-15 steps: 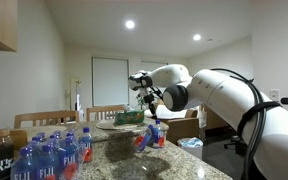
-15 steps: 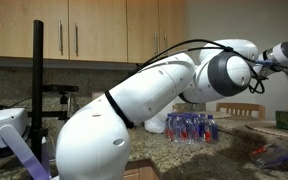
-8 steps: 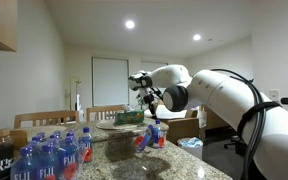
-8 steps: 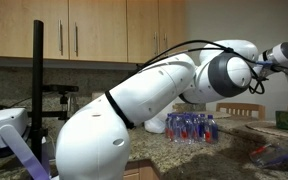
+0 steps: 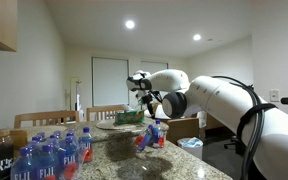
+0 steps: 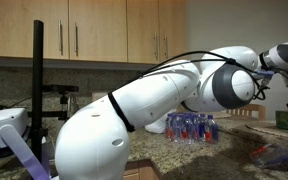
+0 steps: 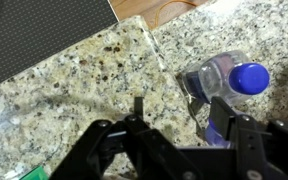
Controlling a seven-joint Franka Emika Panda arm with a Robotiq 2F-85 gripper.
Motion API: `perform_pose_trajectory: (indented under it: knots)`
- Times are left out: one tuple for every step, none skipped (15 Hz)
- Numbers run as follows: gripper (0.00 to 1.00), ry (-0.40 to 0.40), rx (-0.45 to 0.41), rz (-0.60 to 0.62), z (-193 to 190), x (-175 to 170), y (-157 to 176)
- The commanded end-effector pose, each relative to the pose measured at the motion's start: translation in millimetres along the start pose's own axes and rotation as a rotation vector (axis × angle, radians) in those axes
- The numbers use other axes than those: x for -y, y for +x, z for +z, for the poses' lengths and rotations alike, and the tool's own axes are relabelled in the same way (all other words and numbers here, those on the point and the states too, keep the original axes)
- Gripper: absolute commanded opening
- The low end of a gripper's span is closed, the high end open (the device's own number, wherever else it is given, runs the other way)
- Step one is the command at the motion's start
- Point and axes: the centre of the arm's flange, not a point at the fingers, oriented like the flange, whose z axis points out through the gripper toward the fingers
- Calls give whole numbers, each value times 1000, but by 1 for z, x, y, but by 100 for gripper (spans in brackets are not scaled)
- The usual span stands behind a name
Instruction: Move two water bottles to the right.
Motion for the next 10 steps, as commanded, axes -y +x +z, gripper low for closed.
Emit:
perform_pose_trajectory:
  knots:
    - [75,2,-1,-1,1,0,1]
    - [81,3,-2,-1,1,0,1]
    - [87,3,-2,-2,1,0,1]
    - [87,3,-2,-2,1,1,1]
    - [87,3,-2,-2,1,1,2]
    - [87,3,-2,-2,1,1,2]
    - [87,3,-2,-2,1,1,2]
    - [87,3,-2,-2,1,1,2]
    - [87,3,-2,-2,1,1,2]
    - [87,3,-2,-2,1,1,2]
